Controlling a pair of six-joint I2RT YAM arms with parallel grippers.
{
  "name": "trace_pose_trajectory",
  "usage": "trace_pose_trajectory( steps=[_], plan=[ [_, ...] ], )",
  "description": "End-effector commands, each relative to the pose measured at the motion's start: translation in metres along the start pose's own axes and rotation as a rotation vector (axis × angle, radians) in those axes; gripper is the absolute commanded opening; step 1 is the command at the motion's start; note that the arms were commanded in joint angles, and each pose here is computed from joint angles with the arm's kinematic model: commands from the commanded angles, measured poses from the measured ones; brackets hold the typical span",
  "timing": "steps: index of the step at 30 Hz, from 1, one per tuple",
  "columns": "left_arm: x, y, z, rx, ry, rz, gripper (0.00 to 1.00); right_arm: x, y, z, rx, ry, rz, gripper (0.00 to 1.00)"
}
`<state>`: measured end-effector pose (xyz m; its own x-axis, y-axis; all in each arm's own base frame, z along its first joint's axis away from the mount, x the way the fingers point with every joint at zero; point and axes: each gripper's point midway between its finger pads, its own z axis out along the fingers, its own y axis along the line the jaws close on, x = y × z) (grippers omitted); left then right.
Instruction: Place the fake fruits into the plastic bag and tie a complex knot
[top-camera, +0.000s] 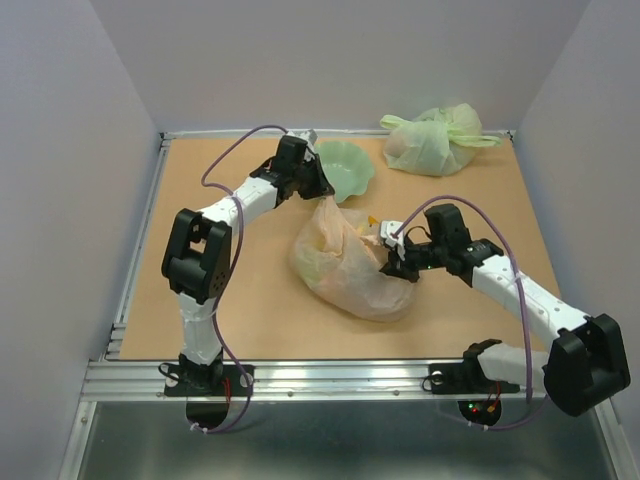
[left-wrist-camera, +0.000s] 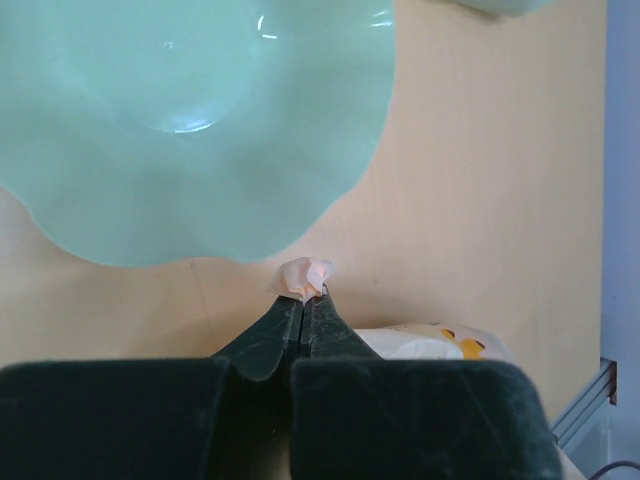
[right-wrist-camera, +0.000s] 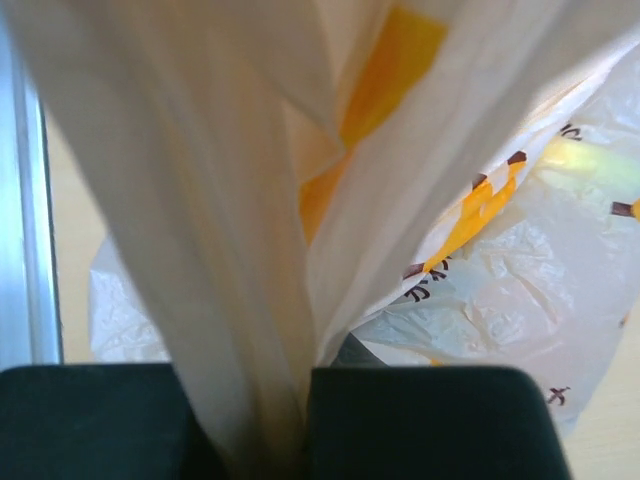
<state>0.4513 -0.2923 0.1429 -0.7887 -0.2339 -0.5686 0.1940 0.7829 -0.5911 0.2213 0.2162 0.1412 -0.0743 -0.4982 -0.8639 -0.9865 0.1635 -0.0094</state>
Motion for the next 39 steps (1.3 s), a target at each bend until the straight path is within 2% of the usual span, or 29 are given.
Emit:
trace_pose_trajectory(
  steps=[1,5,7,10,11,15,16,17,18,19,21,22,27,31,35,39],
  plan=[
    [-0.015,0.017,-0.002,-0.076,-0.104,-0.015,0.0,0.041,0.02,0.003,-0.056,0.109,-0.102,0.01],
    [0.008,0.039,0.0,-0.129,-0.064,-0.034,0.0,0.053,0.018,0.006,-0.061,0.144,-0.141,0.0],
    [0.02,0.034,-0.002,-0.082,-0.018,-0.02,0.0,0.05,0.013,0.005,-0.045,0.15,-0.153,0.01],
    [0.01,-0.009,-0.017,0.086,-0.027,0.063,0.0,0.025,-0.005,0.001,0.011,0.134,-0.15,0.01],
    [-0.001,-0.031,-0.031,0.148,-0.067,0.129,0.0,0.006,-0.016,-0.002,0.041,0.114,-0.152,0.0],
    [-0.02,-0.076,-0.067,0.299,-0.152,0.231,0.0,-0.022,-0.031,-0.009,0.086,0.089,-0.139,0.02],
    [-0.018,-0.081,-0.071,0.327,-0.147,0.244,0.0,-0.035,-0.036,-0.011,0.106,0.073,-0.103,0.07],
    [-0.022,-0.088,-0.079,0.345,-0.165,0.259,0.0,-0.04,-0.038,-0.012,0.112,0.067,-0.08,0.21],
    [-0.022,-0.09,-0.082,0.354,-0.168,0.266,0.0,-0.044,-0.039,-0.013,0.119,0.061,-0.061,0.26],
    [-0.021,-0.091,-0.084,0.363,-0.166,0.271,0.0,-0.048,-0.04,-0.015,0.13,0.055,-0.039,0.41],
    [-0.02,-0.094,-0.089,0.373,-0.169,0.274,0.0,-0.049,-0.039,-0.017,0.142,0.052,-0.017,0.56],
    [-0.018,-0.093,-0.09,0.378,-0.164,0.273,0.0,-0.048,-0.039,-0.02,0.16,0.055,-0.013,0.67],
    [-0.018,-0.095,-0.091,0.388,-0.163,0.262,0.0,-0.036,-0.034,-0.031,0.231,0.074,0.053,0.71],
    [-0.016,-0.095,-0.09,0.392,-0.155,0.261,0.0,-0.039,-0.026,-0.048,0.299,0.028,0.077,0.73],
    [-0.016,-0.097,-0.089,0.401,-0.151,0.269,0.0,-0.034,-0.023,-0.067,0.391,0.001,0.103,0.87],
    [-0.016,-0.098,-0.086,0.411,-0.141,0.269,0.0,-0.017,-0.021,-0.077,0.453,0.006,0.125,0.9]
  ],
)
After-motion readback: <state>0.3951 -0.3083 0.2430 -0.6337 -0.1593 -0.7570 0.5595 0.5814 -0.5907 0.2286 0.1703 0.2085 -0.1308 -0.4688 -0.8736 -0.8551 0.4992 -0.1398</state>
